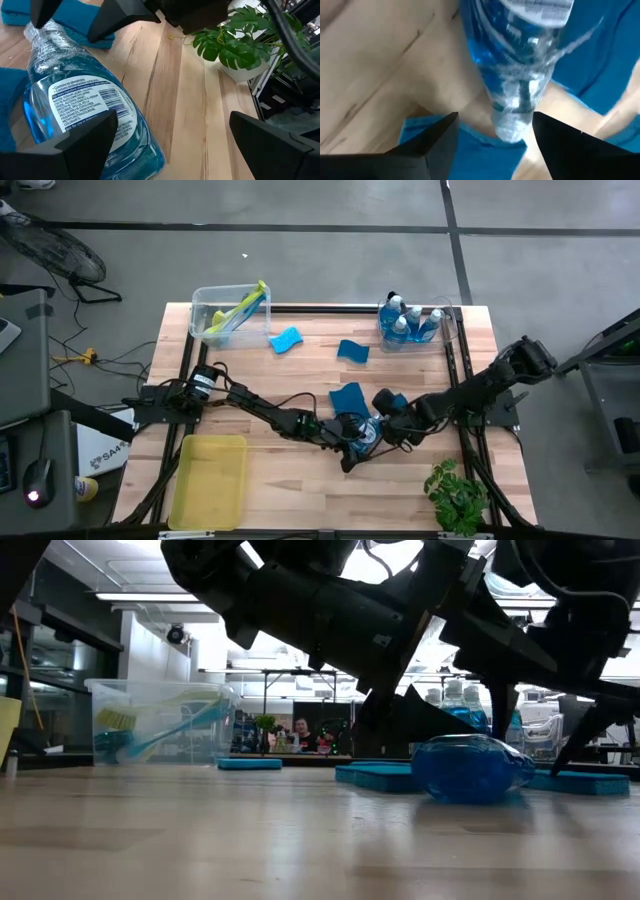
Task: Pick & Place Kitchen Sink Supplies
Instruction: Put the soap dispenser into the transparent bin
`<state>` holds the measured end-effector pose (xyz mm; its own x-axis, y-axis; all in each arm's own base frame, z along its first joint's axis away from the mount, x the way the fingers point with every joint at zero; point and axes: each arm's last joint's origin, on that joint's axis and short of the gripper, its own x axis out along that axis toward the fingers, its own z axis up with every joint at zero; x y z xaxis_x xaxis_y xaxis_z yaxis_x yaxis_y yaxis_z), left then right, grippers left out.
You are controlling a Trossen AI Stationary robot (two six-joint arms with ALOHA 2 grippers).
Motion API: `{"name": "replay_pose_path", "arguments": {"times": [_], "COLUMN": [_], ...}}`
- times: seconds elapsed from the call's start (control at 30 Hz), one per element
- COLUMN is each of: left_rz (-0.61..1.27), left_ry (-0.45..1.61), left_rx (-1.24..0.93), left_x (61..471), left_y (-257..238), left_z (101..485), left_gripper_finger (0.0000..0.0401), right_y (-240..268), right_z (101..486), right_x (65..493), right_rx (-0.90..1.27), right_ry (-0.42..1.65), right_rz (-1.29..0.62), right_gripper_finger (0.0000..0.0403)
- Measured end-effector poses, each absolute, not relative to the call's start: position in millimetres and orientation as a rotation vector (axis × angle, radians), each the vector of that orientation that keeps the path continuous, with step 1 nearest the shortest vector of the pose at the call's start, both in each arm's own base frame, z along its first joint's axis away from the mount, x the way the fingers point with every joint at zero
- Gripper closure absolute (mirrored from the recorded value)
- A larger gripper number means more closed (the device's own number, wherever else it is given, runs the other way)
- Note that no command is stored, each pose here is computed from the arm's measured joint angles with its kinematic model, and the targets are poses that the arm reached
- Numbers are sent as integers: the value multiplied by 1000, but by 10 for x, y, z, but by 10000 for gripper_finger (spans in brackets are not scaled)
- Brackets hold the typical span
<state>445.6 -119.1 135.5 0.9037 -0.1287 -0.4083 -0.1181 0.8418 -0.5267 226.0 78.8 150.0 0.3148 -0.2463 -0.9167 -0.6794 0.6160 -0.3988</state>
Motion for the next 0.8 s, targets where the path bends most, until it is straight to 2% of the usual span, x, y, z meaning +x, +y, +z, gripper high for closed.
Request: {"name": "replay_pose_path", "arguments": {"times": [0.53, 0.8], "left_rz": [-8, -27], "left_ry": [445, 441], "left_rx": [-595, -601], "left_x": [4458, 4461], "left_y": [-1194, -1200], "left_z": [1361, 1369], "left_gripper_finger": [16, 16], "right_y": [466, 460], "right_z": [1515, 1393], "right_x": [2471, 2501], "right_rx": [-703, -669], "right_ry": [1160, 1189], "right_rz": [461, 537], "right_gripper_finger": [159, 204]}}
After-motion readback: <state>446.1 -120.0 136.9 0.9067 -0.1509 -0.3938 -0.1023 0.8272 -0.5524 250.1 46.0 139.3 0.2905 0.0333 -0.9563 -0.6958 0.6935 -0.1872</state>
